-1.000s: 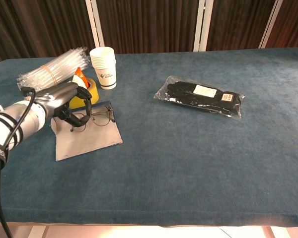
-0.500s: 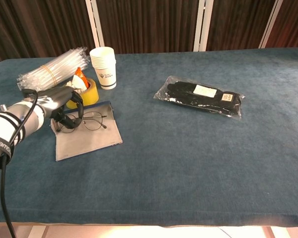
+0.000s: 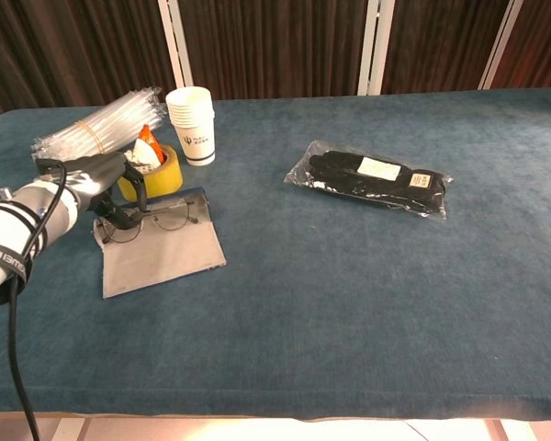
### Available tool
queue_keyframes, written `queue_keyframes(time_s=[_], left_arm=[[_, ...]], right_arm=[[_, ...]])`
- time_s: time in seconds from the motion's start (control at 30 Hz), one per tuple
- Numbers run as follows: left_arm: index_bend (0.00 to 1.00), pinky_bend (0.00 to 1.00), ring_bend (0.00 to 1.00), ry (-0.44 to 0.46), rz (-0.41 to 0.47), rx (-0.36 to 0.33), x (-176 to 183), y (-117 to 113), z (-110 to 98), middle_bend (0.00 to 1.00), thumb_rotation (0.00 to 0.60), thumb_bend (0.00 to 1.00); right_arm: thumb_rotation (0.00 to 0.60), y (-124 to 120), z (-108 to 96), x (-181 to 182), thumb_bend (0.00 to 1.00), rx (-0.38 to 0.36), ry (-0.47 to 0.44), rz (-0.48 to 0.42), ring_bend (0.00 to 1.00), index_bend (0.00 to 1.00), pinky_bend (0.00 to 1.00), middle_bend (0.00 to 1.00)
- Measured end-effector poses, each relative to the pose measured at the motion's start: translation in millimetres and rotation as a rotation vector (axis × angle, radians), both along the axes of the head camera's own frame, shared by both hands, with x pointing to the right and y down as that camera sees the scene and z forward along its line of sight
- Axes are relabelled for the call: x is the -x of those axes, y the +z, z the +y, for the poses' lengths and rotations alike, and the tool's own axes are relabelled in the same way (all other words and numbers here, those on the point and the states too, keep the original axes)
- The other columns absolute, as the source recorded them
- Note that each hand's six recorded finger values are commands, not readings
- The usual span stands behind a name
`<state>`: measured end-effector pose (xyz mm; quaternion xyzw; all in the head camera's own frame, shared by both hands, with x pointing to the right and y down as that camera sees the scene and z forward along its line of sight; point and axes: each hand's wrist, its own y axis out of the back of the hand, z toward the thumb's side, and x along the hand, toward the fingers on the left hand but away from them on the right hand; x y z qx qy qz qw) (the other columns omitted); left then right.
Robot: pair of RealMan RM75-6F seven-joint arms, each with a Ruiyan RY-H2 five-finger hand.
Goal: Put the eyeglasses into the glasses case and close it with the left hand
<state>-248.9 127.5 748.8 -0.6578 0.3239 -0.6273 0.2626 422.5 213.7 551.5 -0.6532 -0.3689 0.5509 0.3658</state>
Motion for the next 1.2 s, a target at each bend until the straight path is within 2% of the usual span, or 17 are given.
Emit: queue_keyframes(time_s=[0.2,0.33,0.43,0.57,0.67,0.8,0.97,1.2], left_arm=[[0.29,0.08,0.05,0.01,-0.001,-0.015,0.4,-0.8,-0.6,0.15,0.6,0.36],[0.29,0.08,0.05,0.017,0.018,-0.037,-2.0,-5.5,-0.6,0.15,0.6,0.36],[0.33,0.08,0.05,0.037,0.051,-0.066,-7.5,-13.6,1.6,0.14,0.6,0.35],[0.35,0.06,0.01,0.093,0.142,-0.086,-22.8,-30.9,14.2,0.09,0.6,0.33],[0.3,0.0,0.0,0.128,0.201,-0.057,-29.9,-42.1,28.9,0.01,0.6,0.32],[0.27,0.0,0.0,0.18,0.227,-0.001,-30.2,-50.9,48.6,0.0,0.6,0.3],[0.28,0.0,0.0,0.204,0.227,0.083,-26.4,-45.0,68.3,0.0,0.599,0.3],[0.22,0.0,0.0,0.188,0.185,0.131,-17.0,-29.1,72.2,0.0,0.579,0.3]], right_arm=[[0.6,0.2,0.0,0.7,0.28,0.001,-0.002,-0.001,0.0,0.0,0.0,0.0],[0.6,-0.2,0.6,0.9,0.28,0.0,-0.004,-0.001,0.0,0.0,0.0,0.0],[0.6,0.2,0.8,1.3,0.28,0.001,-0.005,0.0,0.0,0.0,0.0,0.0],[0.6,0.0,1.5,2.0,0.28,0.002,-0.007,-0.004,0.0,0.0,0.0,0.0],[0.6,-0.2,2.1,2.5,0.28,0.002,-0.01,-0.005,0.0,0.0,0.0,0.0],[0.6,-0.5,3.2,3.3,0.28,0.002,-0.014,-0.006,0.0,0.0,0.0,0.0],[0.6,-0.1,4.9,4.5,0.28,0.005,-0.02,-0.005,0.0,0.0,0.0,0.0],[0.6,-0.3,5.0,5.1,0.28,0.003,-0.026,-0.008,0.0,0.0,0.0,0.0]])
